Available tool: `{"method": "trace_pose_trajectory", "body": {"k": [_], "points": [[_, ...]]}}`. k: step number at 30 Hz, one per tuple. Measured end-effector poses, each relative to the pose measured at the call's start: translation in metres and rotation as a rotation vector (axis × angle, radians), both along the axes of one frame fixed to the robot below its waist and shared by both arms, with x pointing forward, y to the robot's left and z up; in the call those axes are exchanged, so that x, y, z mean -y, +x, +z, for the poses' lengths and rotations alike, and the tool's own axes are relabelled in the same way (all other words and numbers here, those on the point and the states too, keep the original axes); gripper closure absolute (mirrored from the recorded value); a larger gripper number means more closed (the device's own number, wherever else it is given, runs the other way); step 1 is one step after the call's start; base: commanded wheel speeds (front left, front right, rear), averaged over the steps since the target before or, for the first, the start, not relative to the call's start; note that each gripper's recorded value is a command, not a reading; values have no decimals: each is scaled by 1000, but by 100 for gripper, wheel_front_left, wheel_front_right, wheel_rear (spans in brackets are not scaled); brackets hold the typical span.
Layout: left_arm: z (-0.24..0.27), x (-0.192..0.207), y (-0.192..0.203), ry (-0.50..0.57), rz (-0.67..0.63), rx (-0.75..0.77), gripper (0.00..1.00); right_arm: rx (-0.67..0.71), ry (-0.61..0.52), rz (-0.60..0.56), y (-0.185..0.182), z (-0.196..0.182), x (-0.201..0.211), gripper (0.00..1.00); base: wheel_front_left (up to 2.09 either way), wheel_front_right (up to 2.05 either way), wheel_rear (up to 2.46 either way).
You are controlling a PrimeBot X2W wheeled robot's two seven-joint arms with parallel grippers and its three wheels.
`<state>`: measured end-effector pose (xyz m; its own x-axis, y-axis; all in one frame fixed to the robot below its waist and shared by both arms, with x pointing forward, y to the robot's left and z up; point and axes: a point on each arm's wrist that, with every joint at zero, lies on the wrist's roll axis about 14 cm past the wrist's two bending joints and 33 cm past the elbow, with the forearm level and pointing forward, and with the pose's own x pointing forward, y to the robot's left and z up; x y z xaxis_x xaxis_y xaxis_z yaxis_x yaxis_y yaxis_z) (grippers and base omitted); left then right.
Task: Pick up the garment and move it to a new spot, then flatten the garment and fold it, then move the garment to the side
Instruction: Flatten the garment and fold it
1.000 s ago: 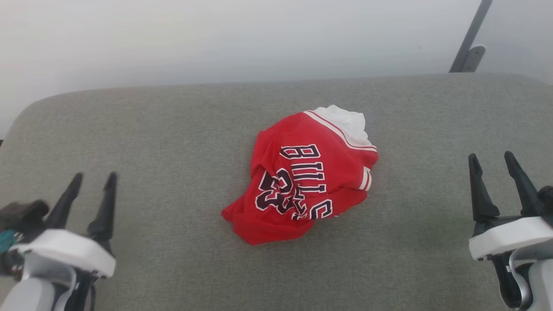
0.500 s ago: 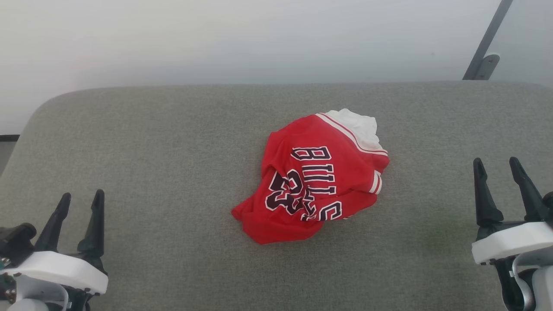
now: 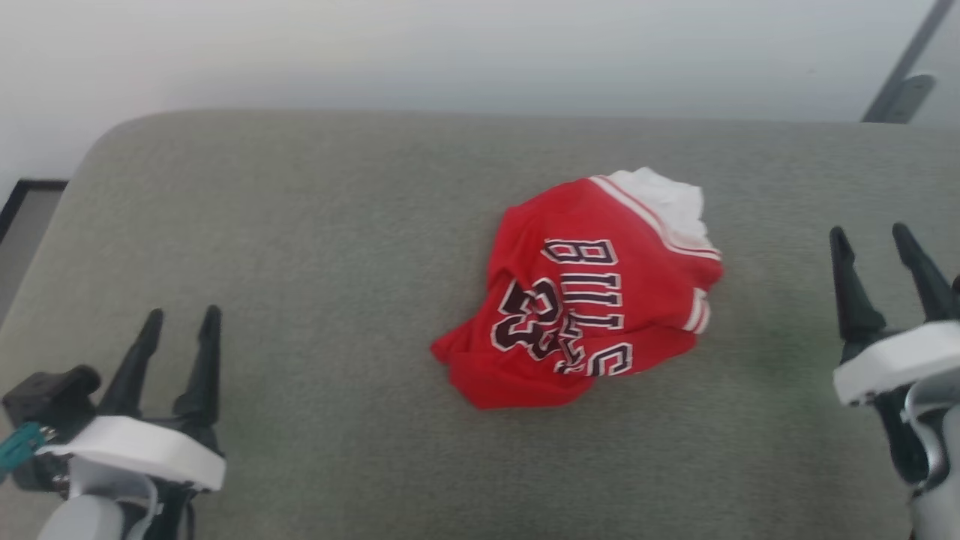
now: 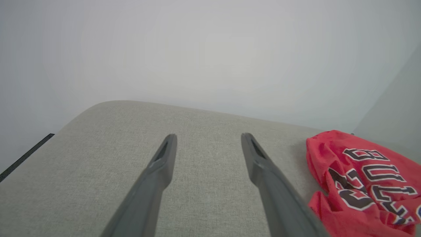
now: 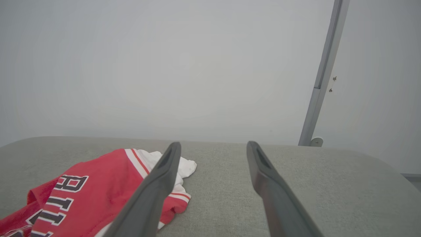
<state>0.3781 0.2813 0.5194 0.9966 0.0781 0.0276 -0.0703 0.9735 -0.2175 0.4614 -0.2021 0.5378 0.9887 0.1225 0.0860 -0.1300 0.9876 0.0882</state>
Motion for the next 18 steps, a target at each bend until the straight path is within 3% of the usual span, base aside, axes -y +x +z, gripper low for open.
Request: {"method": "trace_pose_trajectory", "body": {"k": [12, 18], "points": [[-14, 8, 3, -28, 9, -31, 0, -178, -99, 142, 75, -35, -39, 0, 0, 0, 0], [-23, 4, 4, -23, 31, -50, 0, -348, -159, 217, 104, -73, -63, 0, 0, 0, 0]]}}
